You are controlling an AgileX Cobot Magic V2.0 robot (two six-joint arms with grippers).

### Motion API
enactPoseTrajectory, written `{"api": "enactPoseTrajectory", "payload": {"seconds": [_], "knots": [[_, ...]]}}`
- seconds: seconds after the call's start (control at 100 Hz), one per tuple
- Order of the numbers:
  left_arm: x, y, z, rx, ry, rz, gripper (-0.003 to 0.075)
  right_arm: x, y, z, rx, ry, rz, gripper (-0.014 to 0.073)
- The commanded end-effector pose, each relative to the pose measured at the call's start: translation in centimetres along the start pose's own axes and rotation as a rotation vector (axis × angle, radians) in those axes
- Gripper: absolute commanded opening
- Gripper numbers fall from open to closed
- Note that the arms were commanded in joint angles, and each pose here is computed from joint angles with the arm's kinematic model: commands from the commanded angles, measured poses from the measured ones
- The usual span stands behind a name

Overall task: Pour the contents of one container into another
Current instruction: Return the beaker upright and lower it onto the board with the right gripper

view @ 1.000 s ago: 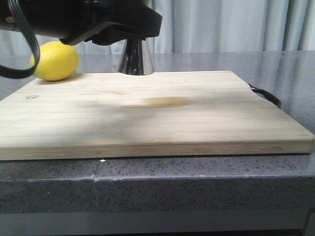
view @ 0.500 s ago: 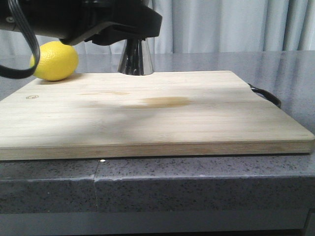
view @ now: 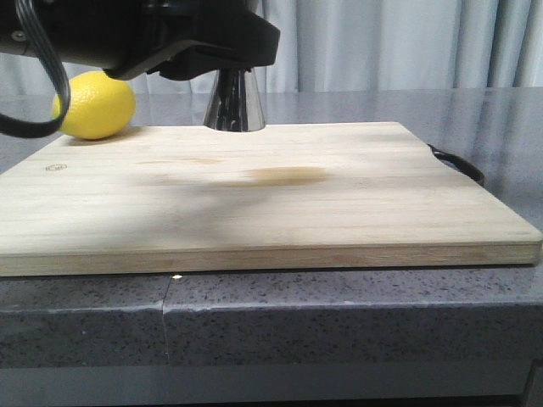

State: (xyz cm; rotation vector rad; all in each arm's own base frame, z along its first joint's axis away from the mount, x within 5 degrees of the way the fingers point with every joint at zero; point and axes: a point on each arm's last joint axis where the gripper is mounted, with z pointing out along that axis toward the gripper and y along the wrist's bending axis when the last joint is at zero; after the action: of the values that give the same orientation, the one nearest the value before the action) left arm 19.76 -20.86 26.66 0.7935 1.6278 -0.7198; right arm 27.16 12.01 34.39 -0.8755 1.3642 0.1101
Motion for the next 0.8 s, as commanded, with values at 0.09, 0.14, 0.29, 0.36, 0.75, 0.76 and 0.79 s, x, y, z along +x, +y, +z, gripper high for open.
{"api": "enactPoseTrajectory", "payload": {"seconds": [0.09, 0.14, 0.29, 0.36, 0.75, 0.76, 0.79], "knots": [[-2.4, -0.2, -0.4, 0.022, -0.133, -0.017, -0.0020, 1.1, -1.6, 1.7, 0.006, -0.131, 0.199, 0.0246], [-2.4, -0.2, -0.4, 0.022, -0.133, -0.017, -0.0020, 2.0, -1.5, 2.3, -0.002, -0.119, 0.211, 0.0246], [-2.4, -0.2, -0.4, 0.022, -0.133, -0.017, -0.0020, 4.8, -0.7, 4.1, -0.039, -0.056, 0.249, 0.0246], [-2.4, -0.2, -0.4, 0.022, -0.133, -0.017, -0.0020, 5.8, -0.2, 4.7, -0.062, -0.060, 0.274, 0.0246], [-2.4, -0.2, -0.4, 0.020, -0.130, -0.017, -0.0020, 9.1, 1.5, 6.4, -0.126, -0.068, 0.354, 0.0246], [-2.4, -0.2, -0.4, 0.020, -0.130, -0.017, -0.0020, 9.3, 1.5, 6.5, -0.127, -0.064, 0.357, 0.0246], [-2.4, -0.2, -0.4, 0.020, -0.130, -0.017, -0.0020, 9.4, 1.6, 6.5, -0.129, -0.062, 0.359, 0.0246]]}}
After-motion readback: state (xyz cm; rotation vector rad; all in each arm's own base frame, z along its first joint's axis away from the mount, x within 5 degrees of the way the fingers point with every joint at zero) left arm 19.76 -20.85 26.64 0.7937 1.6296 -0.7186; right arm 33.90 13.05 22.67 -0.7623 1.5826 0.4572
